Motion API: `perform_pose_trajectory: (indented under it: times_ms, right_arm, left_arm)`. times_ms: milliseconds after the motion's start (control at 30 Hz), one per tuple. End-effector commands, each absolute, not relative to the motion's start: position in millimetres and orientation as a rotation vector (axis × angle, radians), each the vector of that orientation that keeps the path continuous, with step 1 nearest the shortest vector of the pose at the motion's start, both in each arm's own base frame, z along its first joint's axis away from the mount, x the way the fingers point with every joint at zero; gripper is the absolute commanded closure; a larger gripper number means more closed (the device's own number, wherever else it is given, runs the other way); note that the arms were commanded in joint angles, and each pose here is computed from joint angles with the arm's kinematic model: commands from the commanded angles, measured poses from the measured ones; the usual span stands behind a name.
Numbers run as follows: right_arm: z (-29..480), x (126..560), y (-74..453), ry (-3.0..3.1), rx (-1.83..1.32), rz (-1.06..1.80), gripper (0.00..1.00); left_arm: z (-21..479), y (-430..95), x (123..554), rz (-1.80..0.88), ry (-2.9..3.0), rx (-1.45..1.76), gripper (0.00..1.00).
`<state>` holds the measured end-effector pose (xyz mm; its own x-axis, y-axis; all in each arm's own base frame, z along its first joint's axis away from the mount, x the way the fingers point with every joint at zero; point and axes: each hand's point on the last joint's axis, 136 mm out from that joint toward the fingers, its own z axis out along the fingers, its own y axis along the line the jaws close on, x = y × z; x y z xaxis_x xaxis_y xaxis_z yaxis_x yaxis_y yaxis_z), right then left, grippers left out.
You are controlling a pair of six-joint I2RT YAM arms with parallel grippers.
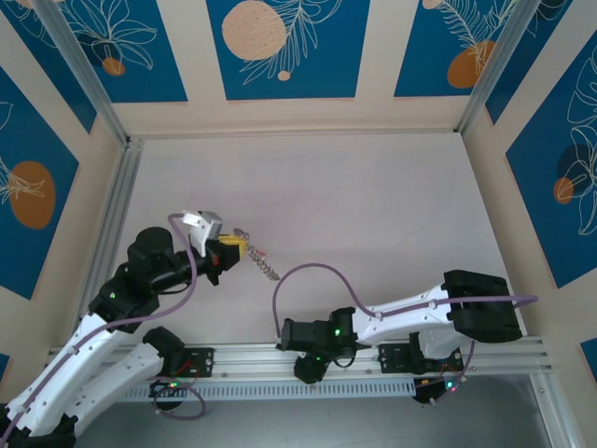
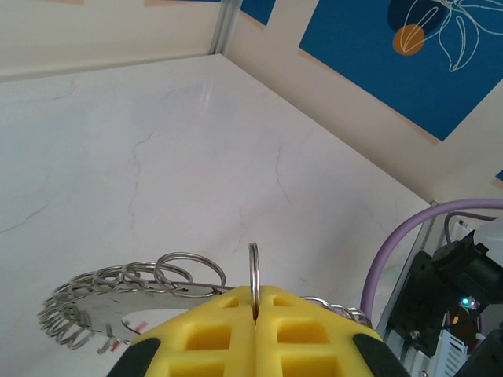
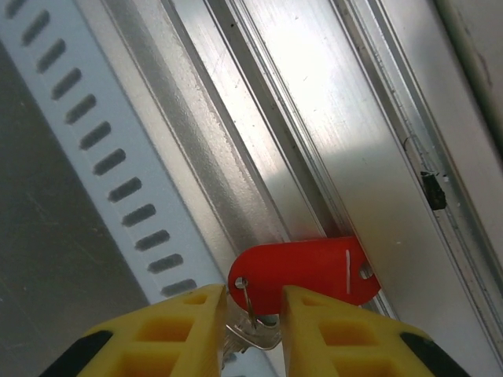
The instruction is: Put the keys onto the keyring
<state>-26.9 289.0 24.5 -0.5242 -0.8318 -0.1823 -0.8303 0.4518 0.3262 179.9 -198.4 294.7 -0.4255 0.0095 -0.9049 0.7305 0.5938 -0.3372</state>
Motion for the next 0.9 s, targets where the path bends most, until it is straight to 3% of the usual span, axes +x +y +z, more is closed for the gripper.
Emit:
perform_pose_trajectory:
  times_ms: [0, 233, 500, 867]
  right_arm:
    - [20.2, -29.6, 284.0, -2.659, 1.495, -0.558, 0.76]
    - [24.6, -27.5, 286.8, -2.656, 1.514, -0.552, 1.00]
    - [72.3, -5.2, 285.6, -2.714, 1.614, -0.744, 1.00]
    - [241.0, 111.4, 267.8, -3.089, 1.686, -1.347, 1.00]
  left_arm:
    - [313.3, -199.6, 180.0, -0.968, 1.760, 0.592, 1.00]
    - [314.1, -197.8, 181.2, -0.983, 1.752, 0.596, 1.00]
    - [303.0, -199.8, 178.7, -0.966, 1.781, 0.664, 1.00]
    - [349.0, -227.5, 137.9, -1.167, 1.504, 0.973, 1.00]
